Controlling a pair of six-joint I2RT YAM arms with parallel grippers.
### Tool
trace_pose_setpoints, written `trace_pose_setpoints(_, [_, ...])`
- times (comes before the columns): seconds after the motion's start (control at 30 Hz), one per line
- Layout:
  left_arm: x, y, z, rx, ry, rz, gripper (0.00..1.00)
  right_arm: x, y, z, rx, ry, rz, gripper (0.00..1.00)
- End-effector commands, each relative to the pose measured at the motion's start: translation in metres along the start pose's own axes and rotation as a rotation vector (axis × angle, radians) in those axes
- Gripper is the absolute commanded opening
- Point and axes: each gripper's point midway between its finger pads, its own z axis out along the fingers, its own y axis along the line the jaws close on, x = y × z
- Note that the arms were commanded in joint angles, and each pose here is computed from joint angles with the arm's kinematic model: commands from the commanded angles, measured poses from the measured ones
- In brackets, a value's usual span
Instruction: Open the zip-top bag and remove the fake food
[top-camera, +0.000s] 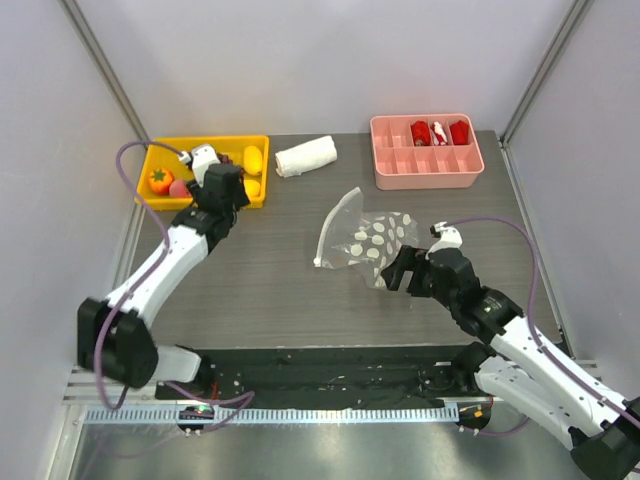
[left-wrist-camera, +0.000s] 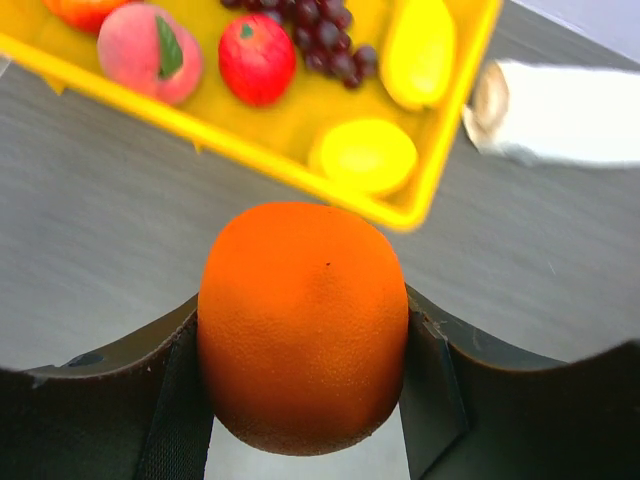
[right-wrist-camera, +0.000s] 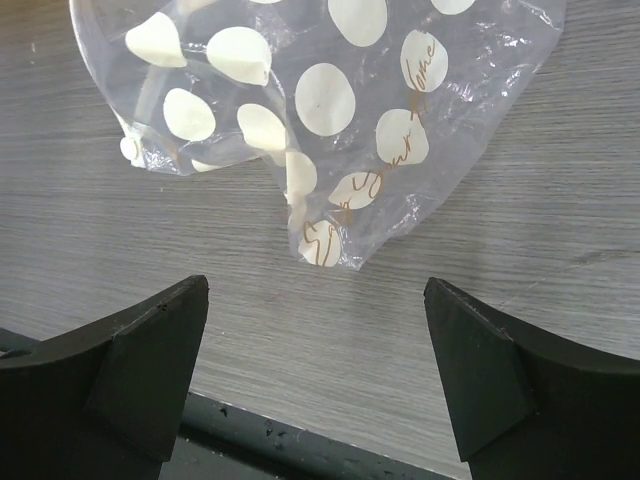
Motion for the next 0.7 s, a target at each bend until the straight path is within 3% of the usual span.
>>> trace_pose_setpoints(0.0, [-0.06,-0.018,0.073,0.033,-0.123,-0.066,0.0,-0.006,0.003,-0.012,-0.014,-0.015,0.021,0.94])
trace_pose_setpoints(0.07, [-0.047,-0.027,0.112,0.067,-0.062,-0.038,0.01,-0.006,0.006,-0.013,-0.026,-0.011,0.02,0.94])
trace_pose_setpoints(0.17, [-0.07,-0.03,0.147,0.083,-0.089,-0.039,0.06,-0.008,0.007,-0.014,-0.031,-0.017,0.011,0.94])
trace_pose_setpoints(0.2, [-0.05,-0.031,0.173,0.098,-0.025,-0.022,0.07,-0.009,0.007,-0.015,-0.032,-0.022,0.01,0.94])
trace_pose_setpoints(0.23, [-0.066,-0.044,0.181,0.133,-0.028,-0.019,0.09,-0.009,0.007,-0.015,-0.037,-0.024,0.011,0.94])
trace_pose_setpoints(0.3, [-0.041,-0.052,0.214,0.166,0.057,0.004,0.13,-0.008,0.008,-0.014,-0.042,-0.024,0.01,0.94])
trace_pose_setpoints(0.33, [-0.059,-0.063,0.218,0.181,0.036,0.002,0.15,-0.008,0.008,-0.014,-0.045,-0.024,0.011,0.94])
trace_pose_setpoints(0.37, [-0.053,-0.066,0.223,0.192,0.071,0.02,0.16,-0.007,0.008,-0.014,-0.046,-0.023,0.012,0.94])
trace_pose_setpoints(0.57, [-0.022,-0.066,0.257,0.168,0.166,0.05,0.35,-0.007,0.012,-0.017,-0.071,-0.018,0.011,0.94])
trace_pose_setpoints(0.67, [-0.017,-0.052,0.258,0.106,0.17,0.05,0.56,-0.007,0.015,-0.018,-0.084,-0.015,0.014,0.94])
